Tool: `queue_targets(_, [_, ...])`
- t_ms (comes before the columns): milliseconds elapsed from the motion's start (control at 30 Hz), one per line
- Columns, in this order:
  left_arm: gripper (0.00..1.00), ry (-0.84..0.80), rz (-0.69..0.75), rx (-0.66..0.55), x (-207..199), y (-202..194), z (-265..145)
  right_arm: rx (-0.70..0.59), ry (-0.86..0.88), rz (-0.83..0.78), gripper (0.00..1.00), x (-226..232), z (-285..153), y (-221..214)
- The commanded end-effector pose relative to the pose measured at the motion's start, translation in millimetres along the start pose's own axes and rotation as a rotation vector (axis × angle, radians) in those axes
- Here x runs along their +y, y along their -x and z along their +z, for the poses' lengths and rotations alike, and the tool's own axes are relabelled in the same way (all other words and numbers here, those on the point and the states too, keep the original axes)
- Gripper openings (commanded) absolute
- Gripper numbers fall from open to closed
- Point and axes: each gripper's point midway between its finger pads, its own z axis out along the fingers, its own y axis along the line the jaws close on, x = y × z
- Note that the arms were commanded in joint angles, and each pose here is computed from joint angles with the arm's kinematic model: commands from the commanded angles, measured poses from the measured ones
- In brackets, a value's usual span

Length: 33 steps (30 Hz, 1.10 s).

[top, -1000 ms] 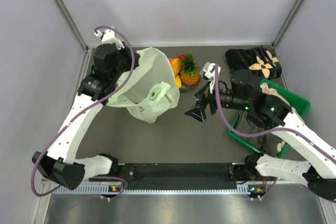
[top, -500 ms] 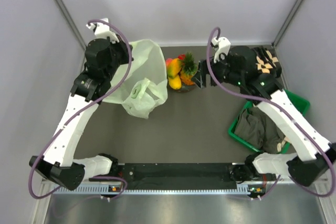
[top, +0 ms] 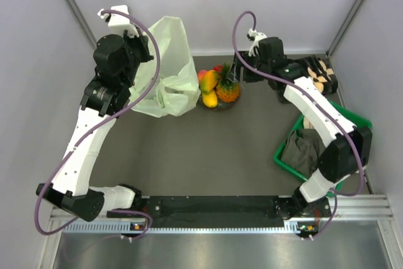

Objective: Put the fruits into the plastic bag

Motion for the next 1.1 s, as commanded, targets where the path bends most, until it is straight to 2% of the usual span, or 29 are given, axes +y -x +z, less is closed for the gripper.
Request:
queue_targets(0, [0.0, 0.025, 0.05, -0.074, 5.4, 23.5, -0.9, -0.16, 0.002, 0.012, 0.69, 4.9, 10.4, 59.3])
queue_targets(133, [0.0, 0.057, 0.069, -0.086, 14.0, 26.4, -10.6, -0.156, -0.058, 0.038, 0.61, -7.9, 29.0, 62.1])
queue_targets(367, [0.0, 0.089, 0.101, -0.058, 22.3, 17.1, -13.7, -0.114, -0.083, 0.055, 0.56, -14.8, 52.9, 58.9])
queue_targets(500, [0.0, 0.072, 0.079, -0.038, 18.9, 6.2, -10.6, -0.076, -0.114, 0.059, 0.49, -21.0, 58.4, 50.4])
queue_targets(1067, [0.0, 0.057, 0.032, 0.037, 17.8, -32.2, -9.9, -0.002, -0.065, 0.152, 0.44, -15.0, 76.7, 28.3])
